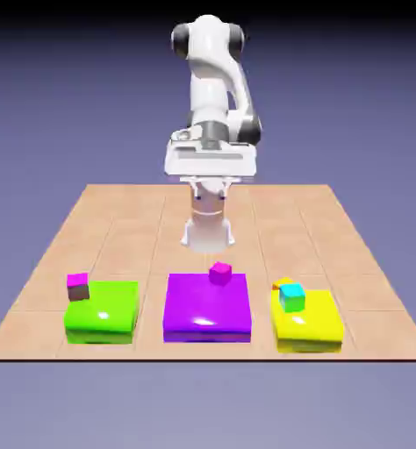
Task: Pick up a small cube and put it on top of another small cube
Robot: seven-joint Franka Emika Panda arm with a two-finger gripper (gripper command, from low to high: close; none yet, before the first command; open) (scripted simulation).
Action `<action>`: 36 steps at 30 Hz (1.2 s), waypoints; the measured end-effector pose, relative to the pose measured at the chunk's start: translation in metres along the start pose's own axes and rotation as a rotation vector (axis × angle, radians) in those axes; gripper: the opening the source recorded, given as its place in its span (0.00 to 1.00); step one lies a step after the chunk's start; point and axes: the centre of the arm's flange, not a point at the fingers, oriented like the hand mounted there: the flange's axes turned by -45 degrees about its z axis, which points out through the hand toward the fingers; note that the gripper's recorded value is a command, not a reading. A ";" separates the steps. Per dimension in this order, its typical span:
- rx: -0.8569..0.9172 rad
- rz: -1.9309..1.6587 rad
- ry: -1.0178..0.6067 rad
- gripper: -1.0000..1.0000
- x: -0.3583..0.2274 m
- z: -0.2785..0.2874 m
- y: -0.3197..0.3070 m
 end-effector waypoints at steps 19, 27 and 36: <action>0.276 -0.444 -0.488 0.50 -0.242 0.128 -0.196; 0.278 -0.442 -0.488 0.00 -0.271 0.167 -0.201; 0.277 -0.443 -0.489 0.00 -0.236 0.117 -0.194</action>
